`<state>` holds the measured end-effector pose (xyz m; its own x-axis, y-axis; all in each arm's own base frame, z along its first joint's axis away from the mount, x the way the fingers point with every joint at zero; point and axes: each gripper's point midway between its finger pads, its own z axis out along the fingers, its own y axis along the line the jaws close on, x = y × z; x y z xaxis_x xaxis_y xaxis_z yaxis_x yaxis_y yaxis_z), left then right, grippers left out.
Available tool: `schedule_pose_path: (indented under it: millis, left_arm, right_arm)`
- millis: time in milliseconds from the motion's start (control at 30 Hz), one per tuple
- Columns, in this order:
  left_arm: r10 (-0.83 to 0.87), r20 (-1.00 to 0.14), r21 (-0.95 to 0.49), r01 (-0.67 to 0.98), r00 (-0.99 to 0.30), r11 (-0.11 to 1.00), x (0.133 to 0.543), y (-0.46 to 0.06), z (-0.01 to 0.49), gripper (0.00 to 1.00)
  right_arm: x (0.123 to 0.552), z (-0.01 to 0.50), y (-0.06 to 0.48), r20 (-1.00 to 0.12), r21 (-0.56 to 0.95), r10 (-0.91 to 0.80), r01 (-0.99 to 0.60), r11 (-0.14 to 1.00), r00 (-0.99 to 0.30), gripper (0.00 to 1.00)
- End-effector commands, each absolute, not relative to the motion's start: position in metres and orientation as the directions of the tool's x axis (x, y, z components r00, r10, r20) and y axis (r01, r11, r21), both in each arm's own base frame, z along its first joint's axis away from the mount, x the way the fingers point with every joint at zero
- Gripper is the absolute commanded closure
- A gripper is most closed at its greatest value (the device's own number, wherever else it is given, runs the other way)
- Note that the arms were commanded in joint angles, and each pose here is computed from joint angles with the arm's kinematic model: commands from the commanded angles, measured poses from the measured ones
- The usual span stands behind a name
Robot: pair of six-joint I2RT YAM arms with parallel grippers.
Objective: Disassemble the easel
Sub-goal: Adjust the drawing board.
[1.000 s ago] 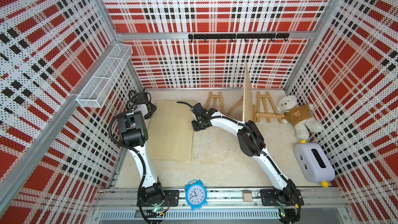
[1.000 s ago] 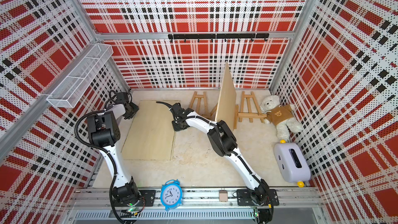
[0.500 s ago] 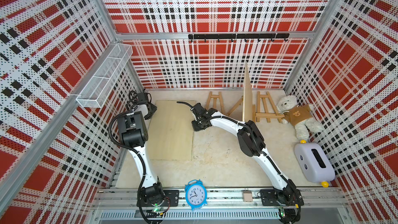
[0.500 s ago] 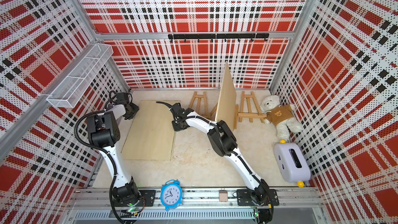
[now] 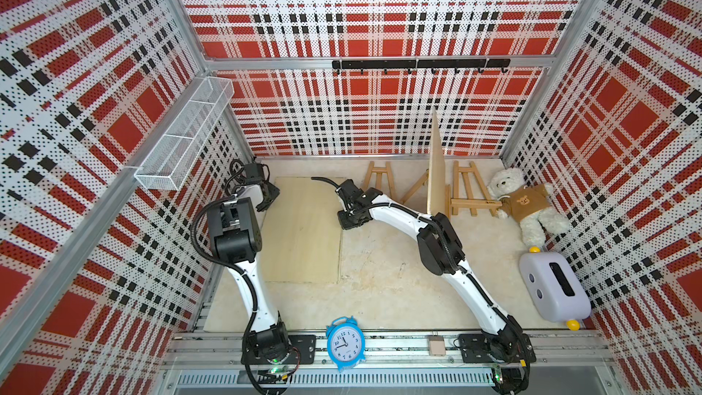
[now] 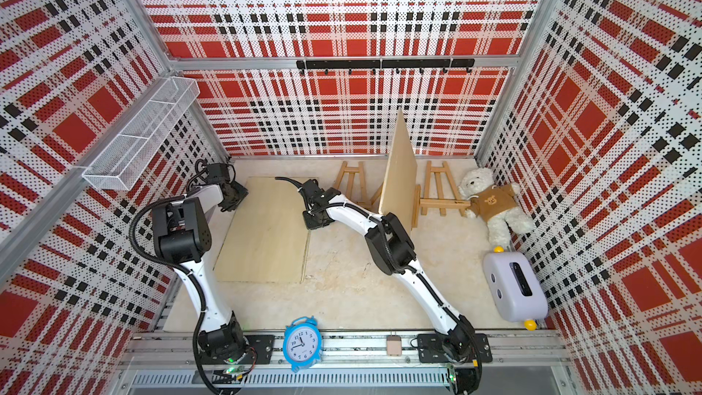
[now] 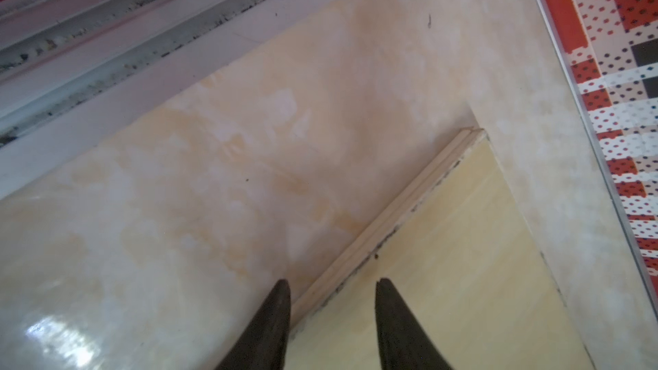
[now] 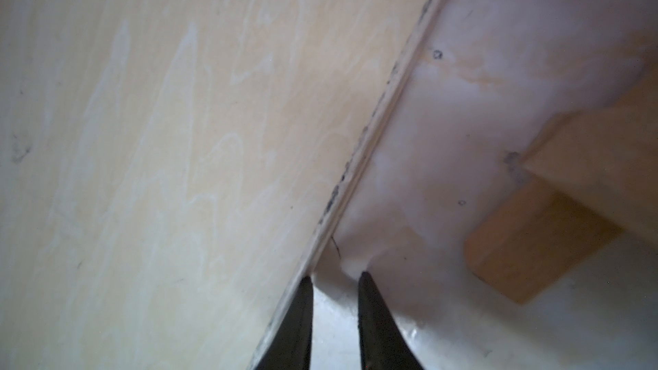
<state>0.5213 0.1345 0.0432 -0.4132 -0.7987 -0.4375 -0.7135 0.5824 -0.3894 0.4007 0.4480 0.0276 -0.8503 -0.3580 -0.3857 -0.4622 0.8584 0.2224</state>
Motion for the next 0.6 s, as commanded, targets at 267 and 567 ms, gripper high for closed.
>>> schedule_pose_path:
  millis: [267, 567]
  left_arm:
    - [-0.699, -0.606, -0.413, -0.602, -0.379, 0.684, 0.507, 0.125, 0.146, 0.56]
    - [-0.509, -0.804, -0.367, -0.419, -0.306, 0.831, 0.444, 0.061, 0.286, 0.55]
  right_arm:
    - [0.406, 0.066, 0.468, -0.543, 0.239, -0.332, -0.521, 0.82, -0.771, 0.57]
    - [0.373, 0.201, 0.456, -0.735, 0.189, -0.291, -0.597, 0.779, -0.613, 0.57]
